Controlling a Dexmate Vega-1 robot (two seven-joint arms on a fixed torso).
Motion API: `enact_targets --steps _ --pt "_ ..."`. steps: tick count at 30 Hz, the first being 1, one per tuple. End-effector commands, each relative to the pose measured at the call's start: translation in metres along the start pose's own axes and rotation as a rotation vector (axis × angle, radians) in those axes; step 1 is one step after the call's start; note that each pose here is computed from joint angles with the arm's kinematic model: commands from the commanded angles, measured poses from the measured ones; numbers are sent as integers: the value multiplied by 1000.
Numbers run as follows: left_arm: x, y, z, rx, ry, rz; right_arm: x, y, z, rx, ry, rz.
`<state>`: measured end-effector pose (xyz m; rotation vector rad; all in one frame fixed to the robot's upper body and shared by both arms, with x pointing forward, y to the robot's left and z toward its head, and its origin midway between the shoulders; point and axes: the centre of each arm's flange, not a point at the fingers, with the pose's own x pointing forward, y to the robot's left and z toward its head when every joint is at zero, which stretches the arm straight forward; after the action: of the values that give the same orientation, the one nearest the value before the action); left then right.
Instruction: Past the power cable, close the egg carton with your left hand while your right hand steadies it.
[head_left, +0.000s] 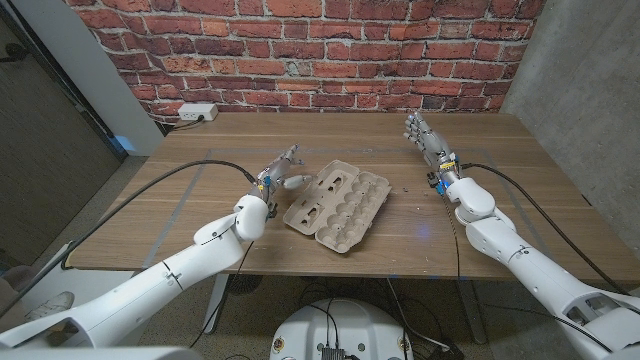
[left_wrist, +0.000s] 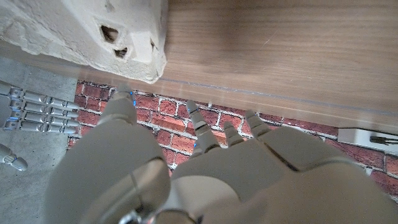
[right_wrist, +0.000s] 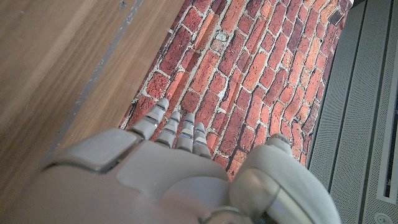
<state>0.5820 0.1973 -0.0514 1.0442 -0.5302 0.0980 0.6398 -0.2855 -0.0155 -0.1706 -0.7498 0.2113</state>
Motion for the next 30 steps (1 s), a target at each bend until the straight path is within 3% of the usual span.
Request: enact_targets --steps 1,19,30 --pt "-2 -6 5 63 20 -10 -4 -2 -1 1 2 0" --pt "-3 -14 3 88 71 -60 -5 -4 -2 4 5 1" --pt "2 -17 7 106 51 -99 -3 -3 -2 2 8 10"
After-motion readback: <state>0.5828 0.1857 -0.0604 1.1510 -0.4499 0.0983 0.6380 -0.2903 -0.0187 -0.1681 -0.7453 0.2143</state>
